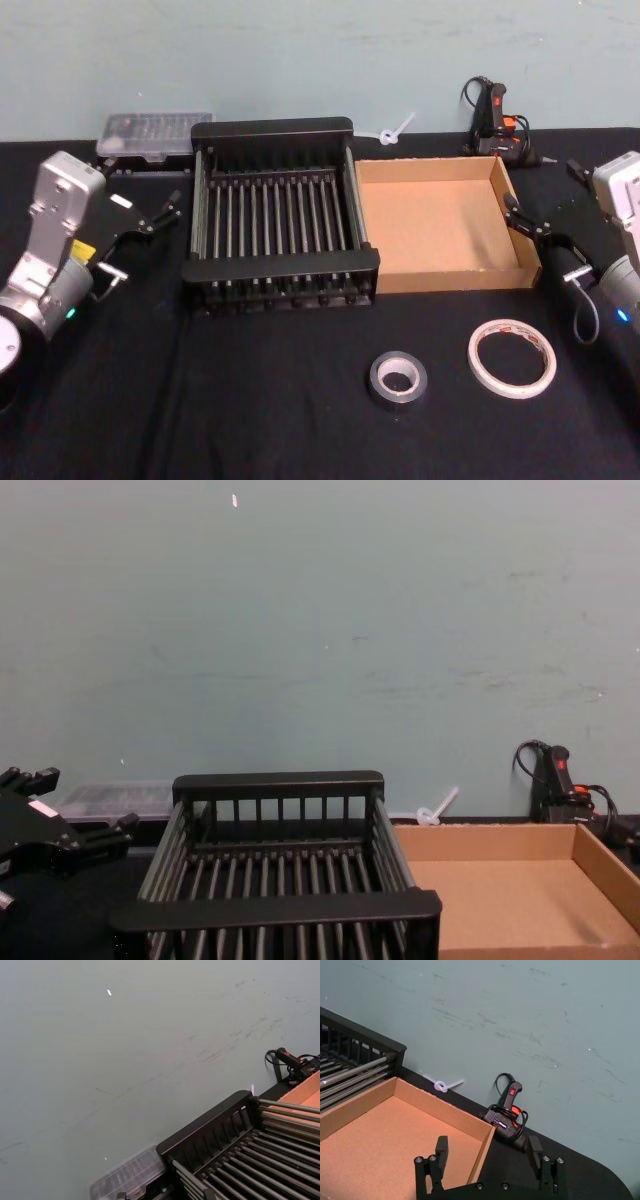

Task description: Pick up the white tape and place it into the black box , Pick up the silver tape and place it into the brown box.

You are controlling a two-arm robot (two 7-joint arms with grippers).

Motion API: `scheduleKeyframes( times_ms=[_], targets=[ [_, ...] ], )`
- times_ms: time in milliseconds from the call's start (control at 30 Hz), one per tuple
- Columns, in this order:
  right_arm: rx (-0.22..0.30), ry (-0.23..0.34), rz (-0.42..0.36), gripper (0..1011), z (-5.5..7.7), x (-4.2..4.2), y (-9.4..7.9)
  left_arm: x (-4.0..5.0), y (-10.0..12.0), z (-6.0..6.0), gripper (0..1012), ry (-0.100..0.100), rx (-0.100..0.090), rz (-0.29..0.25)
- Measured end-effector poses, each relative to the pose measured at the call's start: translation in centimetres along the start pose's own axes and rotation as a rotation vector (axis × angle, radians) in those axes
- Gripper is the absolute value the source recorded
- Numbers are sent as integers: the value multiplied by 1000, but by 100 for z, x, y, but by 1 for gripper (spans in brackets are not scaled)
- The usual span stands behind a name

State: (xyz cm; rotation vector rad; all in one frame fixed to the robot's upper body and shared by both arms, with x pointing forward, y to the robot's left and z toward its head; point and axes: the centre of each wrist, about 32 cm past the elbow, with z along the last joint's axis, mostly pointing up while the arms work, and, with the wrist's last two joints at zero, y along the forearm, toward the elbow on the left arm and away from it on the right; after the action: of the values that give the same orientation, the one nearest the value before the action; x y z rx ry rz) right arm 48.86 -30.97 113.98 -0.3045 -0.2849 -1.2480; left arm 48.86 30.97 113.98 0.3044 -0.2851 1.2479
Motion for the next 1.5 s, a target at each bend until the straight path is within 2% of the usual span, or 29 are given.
scheduleKeyframes(
  times_ms=[1500],
  targets=[
    [0,0,0,1002,0,0,0,0,0,0,1001,0,0,0]
  ],
)
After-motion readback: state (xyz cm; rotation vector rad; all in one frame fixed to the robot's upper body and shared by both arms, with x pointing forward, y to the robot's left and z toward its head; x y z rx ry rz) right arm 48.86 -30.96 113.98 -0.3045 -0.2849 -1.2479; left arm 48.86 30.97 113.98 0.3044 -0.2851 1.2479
